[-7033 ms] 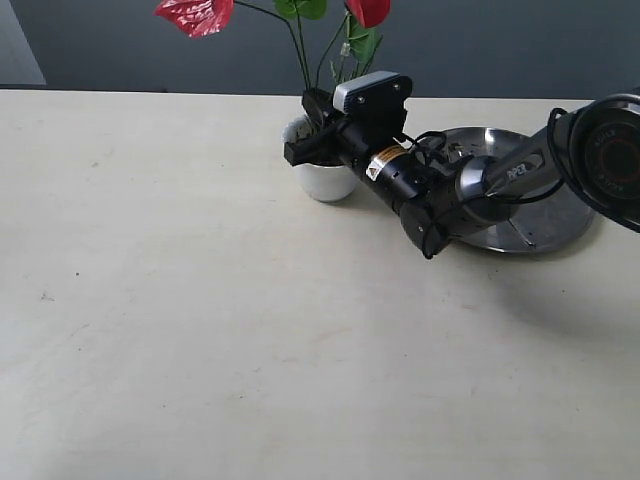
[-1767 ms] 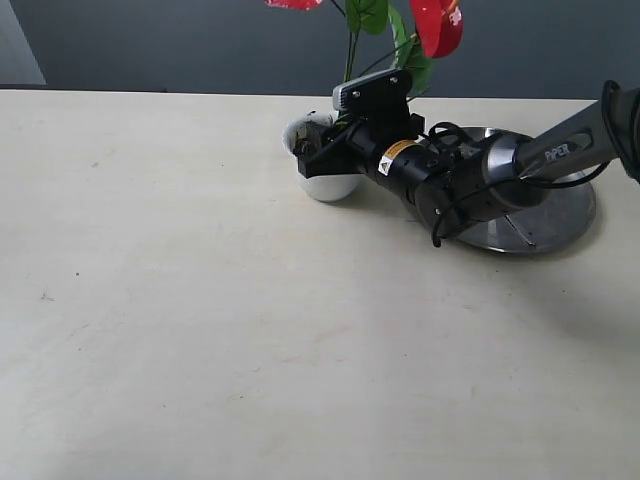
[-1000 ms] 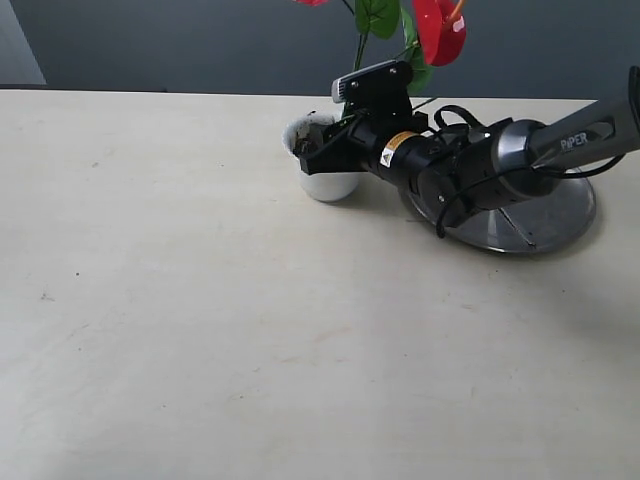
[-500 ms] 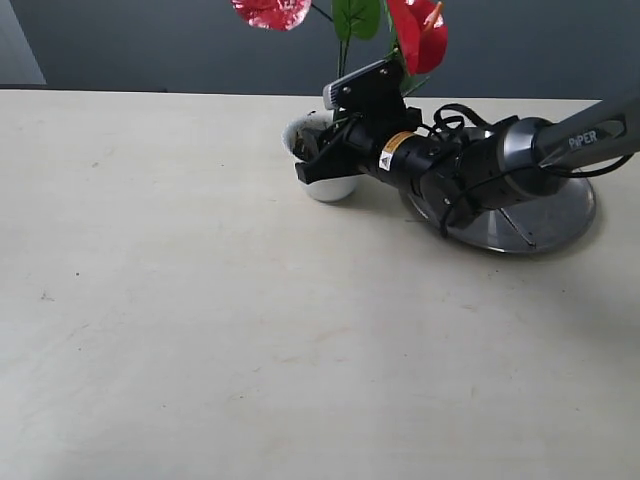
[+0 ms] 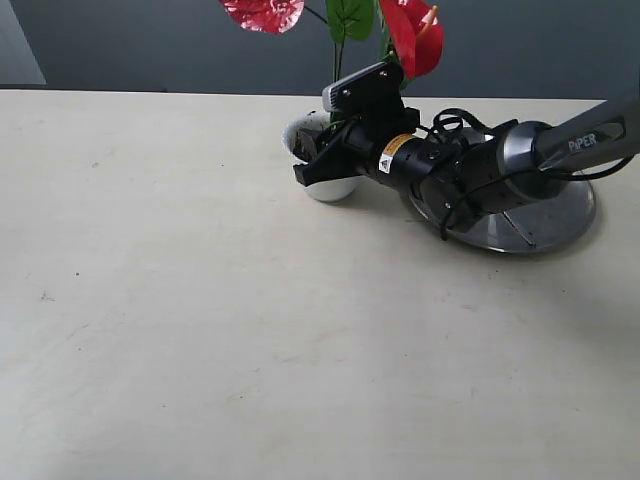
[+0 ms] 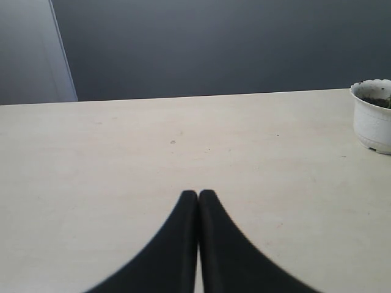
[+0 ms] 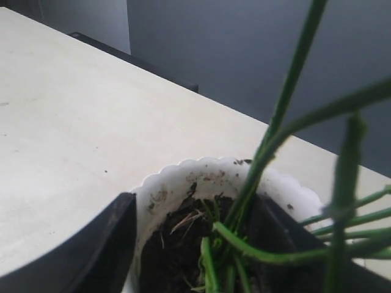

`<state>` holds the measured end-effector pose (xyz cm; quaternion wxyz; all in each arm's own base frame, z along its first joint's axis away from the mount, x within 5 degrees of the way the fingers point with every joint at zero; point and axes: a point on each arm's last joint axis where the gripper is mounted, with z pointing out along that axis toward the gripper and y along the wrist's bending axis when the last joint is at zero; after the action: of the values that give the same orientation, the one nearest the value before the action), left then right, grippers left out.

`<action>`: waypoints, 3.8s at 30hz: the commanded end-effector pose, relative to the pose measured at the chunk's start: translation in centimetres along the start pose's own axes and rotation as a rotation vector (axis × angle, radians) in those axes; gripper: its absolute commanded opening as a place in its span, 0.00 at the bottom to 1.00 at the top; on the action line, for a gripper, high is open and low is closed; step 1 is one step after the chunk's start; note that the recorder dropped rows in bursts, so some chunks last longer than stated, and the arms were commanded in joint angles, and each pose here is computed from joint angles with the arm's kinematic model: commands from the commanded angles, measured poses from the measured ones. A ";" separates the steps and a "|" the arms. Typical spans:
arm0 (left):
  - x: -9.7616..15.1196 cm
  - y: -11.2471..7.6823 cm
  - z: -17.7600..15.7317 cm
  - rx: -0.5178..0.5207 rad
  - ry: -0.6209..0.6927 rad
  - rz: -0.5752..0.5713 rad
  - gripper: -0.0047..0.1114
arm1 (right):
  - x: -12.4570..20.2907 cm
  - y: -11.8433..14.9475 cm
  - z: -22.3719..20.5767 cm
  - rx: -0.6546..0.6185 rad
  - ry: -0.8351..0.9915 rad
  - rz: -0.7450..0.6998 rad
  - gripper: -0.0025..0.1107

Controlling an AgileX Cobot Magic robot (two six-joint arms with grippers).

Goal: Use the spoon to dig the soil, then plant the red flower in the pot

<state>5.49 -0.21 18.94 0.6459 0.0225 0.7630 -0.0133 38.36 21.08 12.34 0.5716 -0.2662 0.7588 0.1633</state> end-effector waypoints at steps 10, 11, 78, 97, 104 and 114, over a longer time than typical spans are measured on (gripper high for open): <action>-0.2 0.0 0.0 0.007 -0.007 -0.002 0.05 | 1.8 0.3 0.5 -0.011 0.012 0.007 0.49; -0.2 0.0 0.0 0.007 -0.007 -0.002 0.05 | 1.8 0.3 0.5 -0.011 0.017 0.007 0.49; -0.2 0.0 0.0 0.007 -0.007 -0.002 0.05 | 0.2 2.2 -3.6 -0.171 -0.332 0.137 0.49; -0.2 0.0 0.0 0.006 -0.007 -0.002 0.05 | 1.6 1.0 -4.3 -0.013 -0.227 0.118 0.49; -0.2 0.0 0.0 0.006 -0.007 -0.002 0.05 | 2.2 1.0 -4.7 0.001 -0.216 0.124 0.49; -0.2 0.0 0.0 0.006 -0.007 -0.002 0.05 | 4.2 1.4 -7.3 0.022 -0.217 0.138 0.49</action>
<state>5.49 -0.21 18.94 0.6459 0.0225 0.7630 -0.0133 31.50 17.52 10.15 0.6337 -0.1872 0.7167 0.2232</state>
